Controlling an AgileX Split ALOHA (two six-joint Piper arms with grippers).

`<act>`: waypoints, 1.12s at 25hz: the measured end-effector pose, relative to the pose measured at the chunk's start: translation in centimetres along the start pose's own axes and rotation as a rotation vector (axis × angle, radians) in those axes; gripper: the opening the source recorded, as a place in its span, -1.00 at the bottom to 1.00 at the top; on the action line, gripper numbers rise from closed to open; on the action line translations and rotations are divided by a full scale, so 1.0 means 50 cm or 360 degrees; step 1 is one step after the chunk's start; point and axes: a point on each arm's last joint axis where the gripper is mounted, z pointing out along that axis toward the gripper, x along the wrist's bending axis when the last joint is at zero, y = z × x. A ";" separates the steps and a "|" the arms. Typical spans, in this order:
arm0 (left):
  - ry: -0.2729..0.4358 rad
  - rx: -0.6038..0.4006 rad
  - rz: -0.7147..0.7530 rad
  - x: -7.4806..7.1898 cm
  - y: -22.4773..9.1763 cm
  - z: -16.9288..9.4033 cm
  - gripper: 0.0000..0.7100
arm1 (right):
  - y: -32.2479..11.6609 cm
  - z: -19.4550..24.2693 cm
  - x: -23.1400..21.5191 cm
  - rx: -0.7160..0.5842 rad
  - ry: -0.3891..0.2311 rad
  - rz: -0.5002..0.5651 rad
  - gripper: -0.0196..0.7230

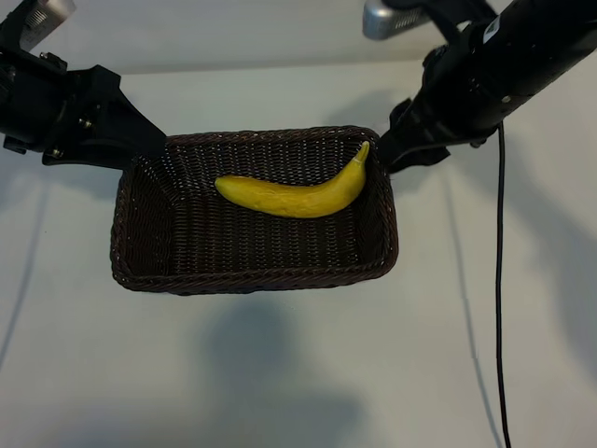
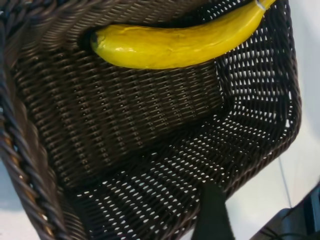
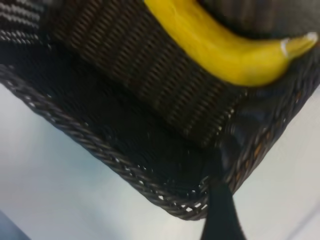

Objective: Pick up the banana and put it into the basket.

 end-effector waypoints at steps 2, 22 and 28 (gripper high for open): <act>0.0011 -0.0001 0.0004 0.001 0.000 0.000 0.54 | 0.001 -0.008 0.005 -0.0023 0.0016 0.0006 0.35; 0.0030 -0.0007 0.0132 0.003 0.001 0.001 0.54 | 0.006 -0.008 0.013 -0.0074 0.0093 0.0068 0.35; 0.0030 -0.0006 0.0143 0.002 0.001 0.001 0.54 | 0.009 -0.008 0.012 -0.0101 0.0083 0.0064 0.35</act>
